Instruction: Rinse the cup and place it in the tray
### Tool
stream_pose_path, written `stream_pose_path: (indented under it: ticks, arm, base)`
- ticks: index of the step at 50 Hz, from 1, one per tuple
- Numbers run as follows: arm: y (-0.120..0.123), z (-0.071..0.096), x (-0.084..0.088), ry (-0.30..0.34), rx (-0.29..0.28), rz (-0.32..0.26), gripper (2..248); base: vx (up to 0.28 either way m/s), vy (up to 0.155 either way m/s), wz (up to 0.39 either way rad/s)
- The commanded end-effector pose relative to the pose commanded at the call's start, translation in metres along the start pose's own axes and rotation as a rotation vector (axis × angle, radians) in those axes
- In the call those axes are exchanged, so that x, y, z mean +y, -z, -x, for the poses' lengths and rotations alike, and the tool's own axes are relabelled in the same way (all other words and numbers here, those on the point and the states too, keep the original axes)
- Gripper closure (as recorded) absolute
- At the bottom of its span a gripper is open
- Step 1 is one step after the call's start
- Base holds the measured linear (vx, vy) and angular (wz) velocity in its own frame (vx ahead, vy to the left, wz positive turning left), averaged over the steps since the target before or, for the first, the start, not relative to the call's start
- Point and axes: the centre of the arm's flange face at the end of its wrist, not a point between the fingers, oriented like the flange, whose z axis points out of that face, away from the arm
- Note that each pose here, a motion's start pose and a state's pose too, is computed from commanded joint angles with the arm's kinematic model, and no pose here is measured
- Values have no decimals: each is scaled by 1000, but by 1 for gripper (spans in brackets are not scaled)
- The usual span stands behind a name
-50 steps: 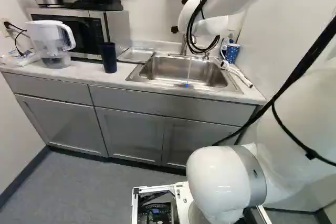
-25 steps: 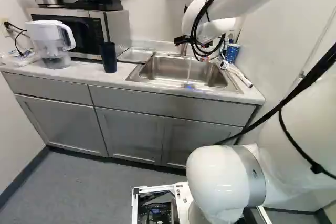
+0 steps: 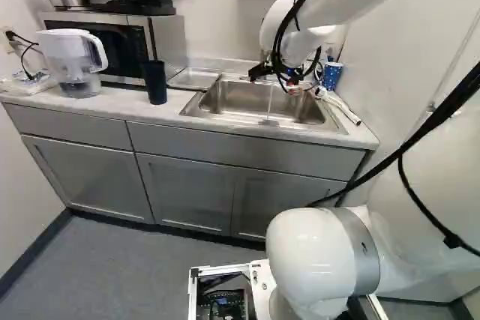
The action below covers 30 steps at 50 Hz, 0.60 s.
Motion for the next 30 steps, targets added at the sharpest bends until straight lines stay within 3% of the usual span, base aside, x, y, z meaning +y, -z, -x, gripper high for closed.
stream_pose_path:
  ticks: [5, 30]
  arm:
    - [0, 5, 0, 0, -52, 0, 3]
    - [-1, 4, -6, 11, -53, -11, 3]
  base:
    - [0, 0, 0]
    - [0, 0, 0]
